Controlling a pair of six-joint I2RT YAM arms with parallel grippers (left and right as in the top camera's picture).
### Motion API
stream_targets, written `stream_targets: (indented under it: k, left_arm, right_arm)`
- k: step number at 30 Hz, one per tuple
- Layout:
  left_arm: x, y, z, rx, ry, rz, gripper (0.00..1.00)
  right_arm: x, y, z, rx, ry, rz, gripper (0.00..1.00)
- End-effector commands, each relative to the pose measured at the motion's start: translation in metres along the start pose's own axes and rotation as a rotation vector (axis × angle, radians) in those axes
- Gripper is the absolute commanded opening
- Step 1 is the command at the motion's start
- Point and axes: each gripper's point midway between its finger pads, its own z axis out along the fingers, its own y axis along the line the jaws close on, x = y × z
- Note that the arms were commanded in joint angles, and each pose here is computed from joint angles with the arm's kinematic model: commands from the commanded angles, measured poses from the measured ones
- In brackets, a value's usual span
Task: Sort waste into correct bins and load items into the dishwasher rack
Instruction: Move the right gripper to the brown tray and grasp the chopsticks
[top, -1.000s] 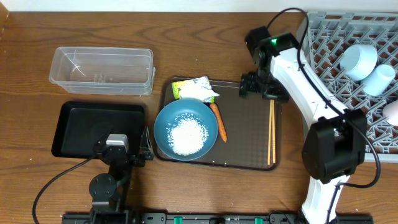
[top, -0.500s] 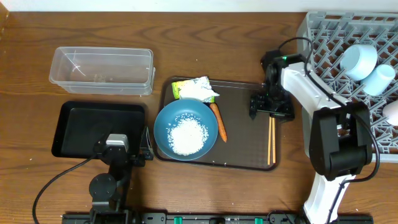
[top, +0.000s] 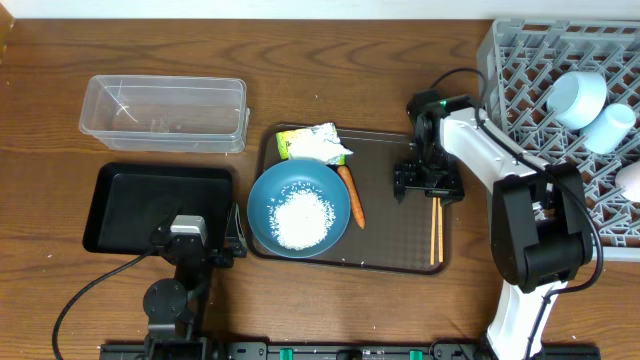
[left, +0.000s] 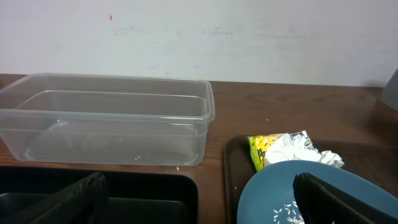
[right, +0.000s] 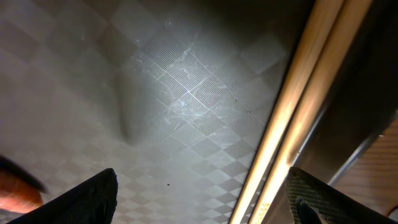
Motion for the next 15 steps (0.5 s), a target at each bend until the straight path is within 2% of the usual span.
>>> stream_targets:
  k: [1, 15]
  left_arm:
    - [0.0153, -0.0020, 0.0012, 0.014, 0.042, 0.000, 0.98]
    - [0.0153, -0.0020, 0.0012, 0.014, 0.042, 0.000, 0.98]
  right_arm:
    - [0.0006, 0.0023, 0.0008, -0.006, -0.005, -0.003, 0.86]
    - [0.0015, 0.0058, 0.0042, -0.009, -0.007, -0.020, 0.91]
